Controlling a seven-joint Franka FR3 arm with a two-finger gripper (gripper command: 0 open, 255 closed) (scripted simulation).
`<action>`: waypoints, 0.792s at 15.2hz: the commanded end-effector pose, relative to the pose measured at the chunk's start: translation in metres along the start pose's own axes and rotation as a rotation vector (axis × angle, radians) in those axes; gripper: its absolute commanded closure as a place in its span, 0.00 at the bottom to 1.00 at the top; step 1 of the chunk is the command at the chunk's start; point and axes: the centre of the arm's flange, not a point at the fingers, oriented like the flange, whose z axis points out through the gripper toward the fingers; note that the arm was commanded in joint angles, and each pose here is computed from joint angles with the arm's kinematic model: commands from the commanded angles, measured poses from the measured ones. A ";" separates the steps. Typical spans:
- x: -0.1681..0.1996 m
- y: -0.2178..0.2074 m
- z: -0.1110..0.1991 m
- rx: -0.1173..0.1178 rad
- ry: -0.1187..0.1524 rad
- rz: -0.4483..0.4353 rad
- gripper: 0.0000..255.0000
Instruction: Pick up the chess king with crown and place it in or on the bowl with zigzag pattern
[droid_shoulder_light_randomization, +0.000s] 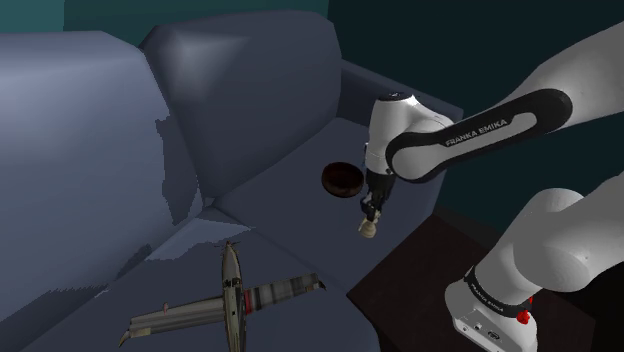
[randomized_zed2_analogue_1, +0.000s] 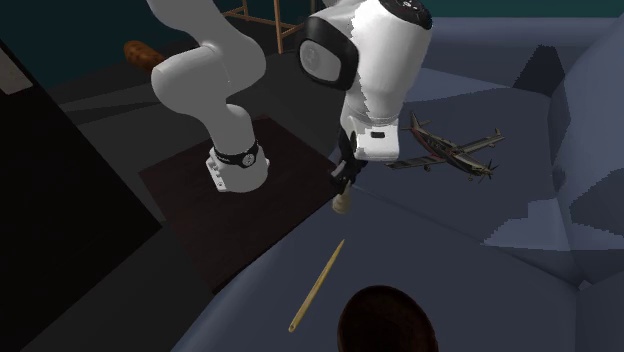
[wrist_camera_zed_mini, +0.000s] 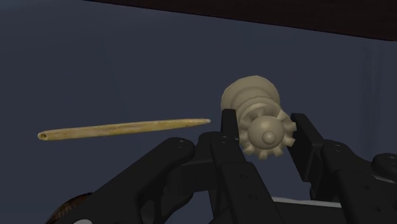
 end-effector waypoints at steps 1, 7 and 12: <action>-0.002 0.002 -0.011 0.000 -0.001 0.000 1.00; -0.006 0.002 -0.042 0.000 -0.001 0.000 1.00; -0.009 0.003 -0.068 0.000 -0.001 0.000 1.00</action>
